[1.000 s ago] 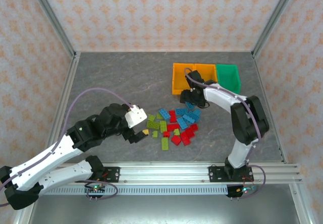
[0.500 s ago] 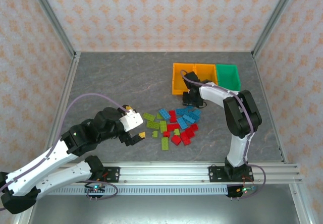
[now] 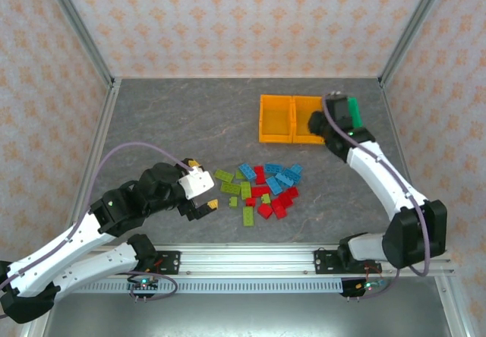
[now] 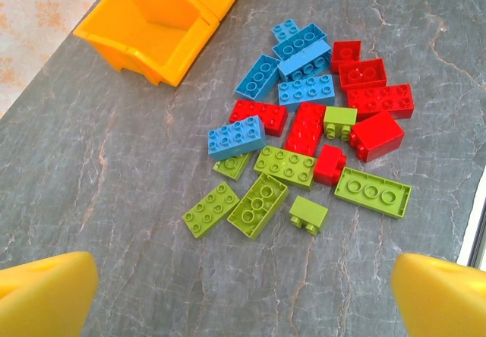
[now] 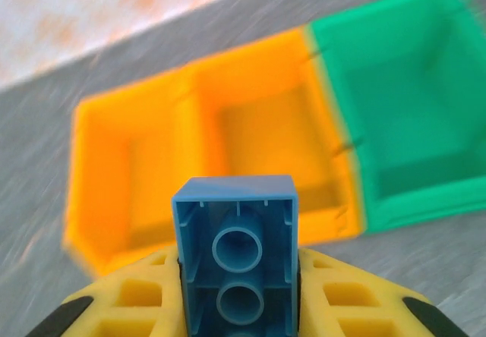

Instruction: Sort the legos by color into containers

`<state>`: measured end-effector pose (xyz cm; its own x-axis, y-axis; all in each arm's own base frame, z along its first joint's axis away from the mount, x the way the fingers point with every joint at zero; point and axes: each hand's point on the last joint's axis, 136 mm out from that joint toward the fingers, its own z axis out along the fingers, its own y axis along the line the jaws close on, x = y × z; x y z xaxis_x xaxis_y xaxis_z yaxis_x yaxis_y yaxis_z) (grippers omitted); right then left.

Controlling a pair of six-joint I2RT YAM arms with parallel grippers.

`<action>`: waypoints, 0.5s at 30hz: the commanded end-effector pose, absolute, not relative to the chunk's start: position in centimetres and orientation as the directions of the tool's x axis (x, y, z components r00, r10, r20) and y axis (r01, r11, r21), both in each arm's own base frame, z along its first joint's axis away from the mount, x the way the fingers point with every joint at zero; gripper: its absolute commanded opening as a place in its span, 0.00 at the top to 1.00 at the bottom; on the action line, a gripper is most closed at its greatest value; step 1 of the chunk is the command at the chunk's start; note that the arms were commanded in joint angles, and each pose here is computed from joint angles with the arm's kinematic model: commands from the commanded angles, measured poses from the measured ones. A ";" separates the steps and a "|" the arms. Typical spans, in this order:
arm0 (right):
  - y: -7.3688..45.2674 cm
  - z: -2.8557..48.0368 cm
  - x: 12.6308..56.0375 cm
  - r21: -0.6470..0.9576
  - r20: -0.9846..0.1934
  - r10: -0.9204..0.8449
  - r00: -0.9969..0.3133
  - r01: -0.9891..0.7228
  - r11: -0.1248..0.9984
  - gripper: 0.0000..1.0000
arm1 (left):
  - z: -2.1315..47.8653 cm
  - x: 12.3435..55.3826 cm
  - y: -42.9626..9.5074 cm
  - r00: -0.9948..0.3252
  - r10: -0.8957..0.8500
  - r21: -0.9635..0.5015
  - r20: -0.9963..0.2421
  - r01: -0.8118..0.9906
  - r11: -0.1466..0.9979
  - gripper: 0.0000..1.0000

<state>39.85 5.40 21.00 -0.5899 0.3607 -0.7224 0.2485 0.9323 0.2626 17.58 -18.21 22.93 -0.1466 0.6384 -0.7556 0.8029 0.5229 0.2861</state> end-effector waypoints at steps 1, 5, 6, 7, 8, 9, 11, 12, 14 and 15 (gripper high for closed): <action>0.3 17.8 43.0 0.195 -0.703 0.415 -0.578 0.405 0.893 0.74 | 23.1 17.6 -18.2 -0.134 0.632 0.292 -0.763 0.801 0.523 0.00; -1.8 14.7 46.7 0.157 -0.634 0.446 -0.632 0.459 0.874 0.74 | 23.1 17.8 -18.0 -0.137 0.632 0.299 -0.763 0.792 0.532 0.00; -2.5 13.9 47.4 0.135 -0.625 0.450 -0.638 0.479 0.867 0.73 | 23.1 17.8 -17.9 -0.136 0.632 0.303 -0.763 0.789 0.535 0.00; -3.1 13.4 47.8 0.119 -0.620 0.454 -0.640 0.495 0.860 0.73 | 23.1 17.9 -17.9 -0.137 0.632 0.304 -0.763 0.786 0.538 0.00; -3.7 12.9 48.1 0.103 -0.611 0.462 -0.642 0.514 0.851 0.72 | 23.1 17.9 -17.8 -0.138 0.632 0.306 -0.763 0.783 0.541 0.00; -4.3 12.5 48.4 0.092 -0.601 0.470 -0.646 0.528 0.844 0.70 | 23.1 17.9 -17.8 -0.139 0.631 0.307 -0.764 0.781 0.544 0.00; -4.6 12.2 48.5 0.077 -0.587 0.472 -0.658 0.536 0.841 0.63 | 23.1 18.0 -17.8 -0.141 0.626 0.304 -0.767 0.779 0.548 0.00; -4.6 12.4 48.4 0.072 -0.585 0.469 -0.662 0.534 0.843 0.58 | 23.1 18.0 -17.8 -0.141 0.625 0.304 -0.768 0.779 0.549 0.00; -4.6 13.1 48.0 0.077 -0.587 0.472 -0.658 0.535 0.841 0.48 | 23.1 18.0 -17.9 -0.140 0.624 0.304 -0.769 0.779 0.549 0.00; -4.6 13.6 47.7 0.082 -0.590 0.474 -0.654 0.535 0.841 0.46 | 23.0 18.1 -17.9 -0.141 0.626 0.304 -0.767 0.779 0.549 0.00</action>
<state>48.40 -3.96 10.85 -0.6741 0.4730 -0.5673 0.5176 0.8504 0.0942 17.58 -18.00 22.77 -0.1454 0.6364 -0.7575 0.7974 0.5287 0.2911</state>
